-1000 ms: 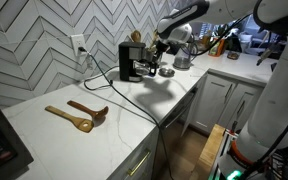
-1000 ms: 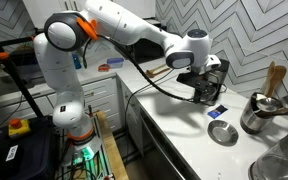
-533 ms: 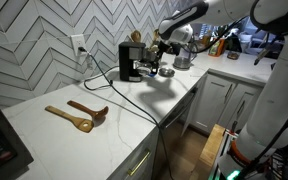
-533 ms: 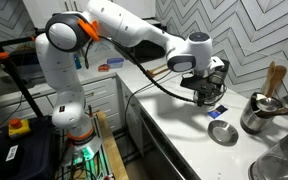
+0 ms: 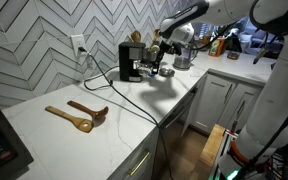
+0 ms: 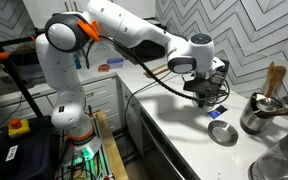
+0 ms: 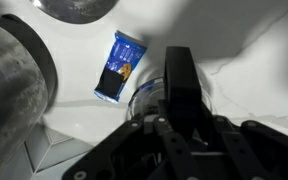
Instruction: Insert the coffee pot into the coffee maker
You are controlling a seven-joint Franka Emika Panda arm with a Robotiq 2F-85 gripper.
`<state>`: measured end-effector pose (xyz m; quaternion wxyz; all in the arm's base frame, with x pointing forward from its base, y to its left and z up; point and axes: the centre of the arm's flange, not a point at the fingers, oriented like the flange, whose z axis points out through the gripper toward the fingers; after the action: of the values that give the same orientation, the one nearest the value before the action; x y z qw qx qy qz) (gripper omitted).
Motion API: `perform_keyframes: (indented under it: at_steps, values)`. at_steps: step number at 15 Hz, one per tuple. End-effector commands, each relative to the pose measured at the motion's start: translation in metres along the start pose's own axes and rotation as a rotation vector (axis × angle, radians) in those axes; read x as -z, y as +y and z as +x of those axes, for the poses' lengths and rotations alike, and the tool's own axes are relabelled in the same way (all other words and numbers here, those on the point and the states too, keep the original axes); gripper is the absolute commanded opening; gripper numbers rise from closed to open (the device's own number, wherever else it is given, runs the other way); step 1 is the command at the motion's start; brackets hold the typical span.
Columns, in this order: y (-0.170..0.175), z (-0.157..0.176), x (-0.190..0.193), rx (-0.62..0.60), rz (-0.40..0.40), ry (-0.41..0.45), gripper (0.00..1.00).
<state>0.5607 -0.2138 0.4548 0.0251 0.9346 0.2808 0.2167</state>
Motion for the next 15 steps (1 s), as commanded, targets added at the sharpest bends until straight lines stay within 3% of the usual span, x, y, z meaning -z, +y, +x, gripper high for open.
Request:
perform_keyframes:
  at_steps: [1,15]
  values:
    - [0.016,0.003,0.006,0.040,0.025,0.004,0.07]
    - [0.035,0.030,0.001,0.048,0.078,-0.036,0.07]
